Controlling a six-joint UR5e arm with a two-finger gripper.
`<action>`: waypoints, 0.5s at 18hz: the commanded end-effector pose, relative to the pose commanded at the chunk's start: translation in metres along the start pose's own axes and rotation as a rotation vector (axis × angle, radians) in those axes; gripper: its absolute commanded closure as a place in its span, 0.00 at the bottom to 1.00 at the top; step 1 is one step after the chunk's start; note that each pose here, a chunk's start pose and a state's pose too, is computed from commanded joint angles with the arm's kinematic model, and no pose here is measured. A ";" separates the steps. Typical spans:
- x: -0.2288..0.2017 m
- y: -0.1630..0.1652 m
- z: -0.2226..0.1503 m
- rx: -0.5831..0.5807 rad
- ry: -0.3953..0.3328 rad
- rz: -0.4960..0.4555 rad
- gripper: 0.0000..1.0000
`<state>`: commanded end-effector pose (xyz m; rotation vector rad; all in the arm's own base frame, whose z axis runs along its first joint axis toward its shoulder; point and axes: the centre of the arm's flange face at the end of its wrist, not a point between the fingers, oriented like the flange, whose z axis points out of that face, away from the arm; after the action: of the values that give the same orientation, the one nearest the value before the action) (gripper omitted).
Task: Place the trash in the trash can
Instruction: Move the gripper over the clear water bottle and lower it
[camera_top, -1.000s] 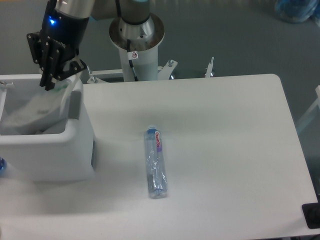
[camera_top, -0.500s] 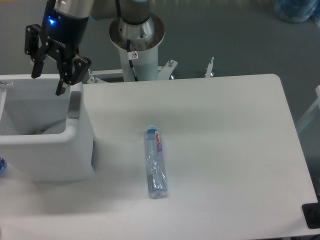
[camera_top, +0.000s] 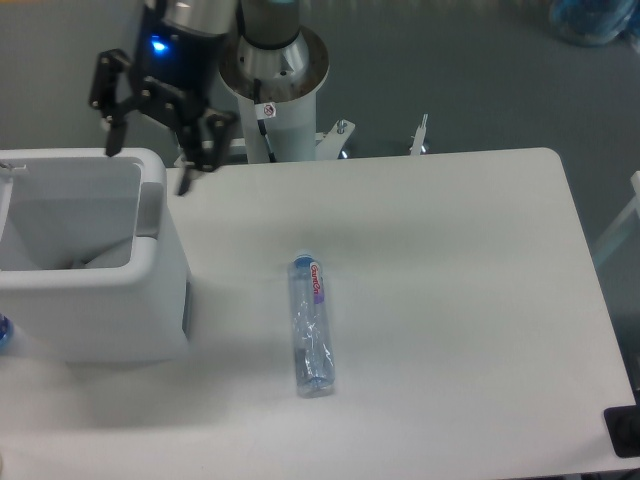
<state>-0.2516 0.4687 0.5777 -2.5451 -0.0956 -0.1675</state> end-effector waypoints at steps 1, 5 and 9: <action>-0.013 0.003 -0.001 0.000 -0.011 -0.018 0.00; -0.081 0.024 0.023 -0.066 -0.042 -0.084 0.00; -0.149 0.045 0.087 -0.201 -0.035 -0.167 0.00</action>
<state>-0.3858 0.4752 0.4607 -2.7405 -0.3208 -0.2069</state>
